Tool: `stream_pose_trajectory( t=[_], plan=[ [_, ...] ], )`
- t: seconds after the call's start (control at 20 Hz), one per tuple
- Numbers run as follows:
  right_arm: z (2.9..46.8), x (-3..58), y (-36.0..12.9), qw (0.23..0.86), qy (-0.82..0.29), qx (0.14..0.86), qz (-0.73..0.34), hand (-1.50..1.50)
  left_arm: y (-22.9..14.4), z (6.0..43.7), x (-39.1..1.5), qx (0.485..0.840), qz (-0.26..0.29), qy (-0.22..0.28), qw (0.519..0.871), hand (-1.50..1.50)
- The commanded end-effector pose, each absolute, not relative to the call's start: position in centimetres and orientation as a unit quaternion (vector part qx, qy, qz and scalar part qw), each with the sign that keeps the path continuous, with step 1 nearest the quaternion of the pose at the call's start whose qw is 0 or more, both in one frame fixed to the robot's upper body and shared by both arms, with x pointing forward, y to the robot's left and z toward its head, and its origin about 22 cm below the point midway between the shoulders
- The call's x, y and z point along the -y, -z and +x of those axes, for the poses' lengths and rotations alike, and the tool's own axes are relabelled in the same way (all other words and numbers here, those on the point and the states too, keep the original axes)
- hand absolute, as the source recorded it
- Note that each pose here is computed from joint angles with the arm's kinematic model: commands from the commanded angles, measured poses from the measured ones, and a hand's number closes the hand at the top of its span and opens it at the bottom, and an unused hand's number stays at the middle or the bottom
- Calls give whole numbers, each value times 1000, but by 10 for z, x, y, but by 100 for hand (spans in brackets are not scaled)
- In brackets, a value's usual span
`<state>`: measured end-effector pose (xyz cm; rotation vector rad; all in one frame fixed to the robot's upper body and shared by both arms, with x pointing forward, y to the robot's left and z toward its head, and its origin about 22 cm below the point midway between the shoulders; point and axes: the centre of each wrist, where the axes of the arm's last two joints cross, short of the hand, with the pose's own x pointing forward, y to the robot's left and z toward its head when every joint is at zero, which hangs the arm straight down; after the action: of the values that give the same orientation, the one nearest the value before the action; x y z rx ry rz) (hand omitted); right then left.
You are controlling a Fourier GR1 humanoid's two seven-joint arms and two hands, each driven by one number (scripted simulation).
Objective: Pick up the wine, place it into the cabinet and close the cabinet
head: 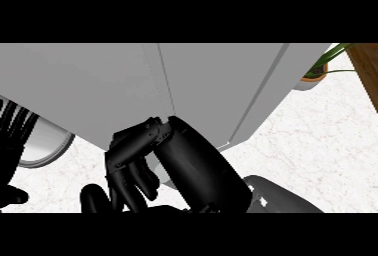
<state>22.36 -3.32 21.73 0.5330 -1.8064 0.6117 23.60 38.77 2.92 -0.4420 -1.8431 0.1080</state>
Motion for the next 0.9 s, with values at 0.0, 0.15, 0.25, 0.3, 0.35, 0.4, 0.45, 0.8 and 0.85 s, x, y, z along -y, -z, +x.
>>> stream_pose_trajectory(
  t=[0.0, 0.15, 0.25, 0.3, 0.35, 0.4, 0.45, 0.8, 0.85],
  plan=[
    [251, 7, -245, 562, -236, 755, 242, 150, -33, 235, -409, 789, -165, -56, 589, -150],
    [278, -2, -229, 577, -219, 747, 245, 150, -37, 229, -422, 790, -170, -50, 587, -150],
    [293, 11, -235, 591, -210, 735, 256, 150, -29, 237, -412, 794, -168, -54, 582, -150],
    [294, 14, -215, 594, -212, 733, 254, 150, -22, 233, -413, 798, -160, -55, 578, -150],
    [305, 25, -210, 602, -195, 732, 252, 150, -23, 216, -414, 792, -166, -52, 585, -150],
    [319, 4, -216, 606, -193, 736, 231, 150, -21, 239, -402, 793, -173, -51, 582, -150],
    [326, 14, -220, 613, -188, 734, 224, 150, -23, 232, -389, 793, -164, -49, 585, -150],
    [355, 29, -202, 607, -205, 741, 199, 150, -31, 232, -397, 792, -173, -62, 583, -150],
    [365, 37, -175, 610, -212, 739, 190, 150, -28, 244, -405, 794, -172, -57, 580, -150]
  ],
)
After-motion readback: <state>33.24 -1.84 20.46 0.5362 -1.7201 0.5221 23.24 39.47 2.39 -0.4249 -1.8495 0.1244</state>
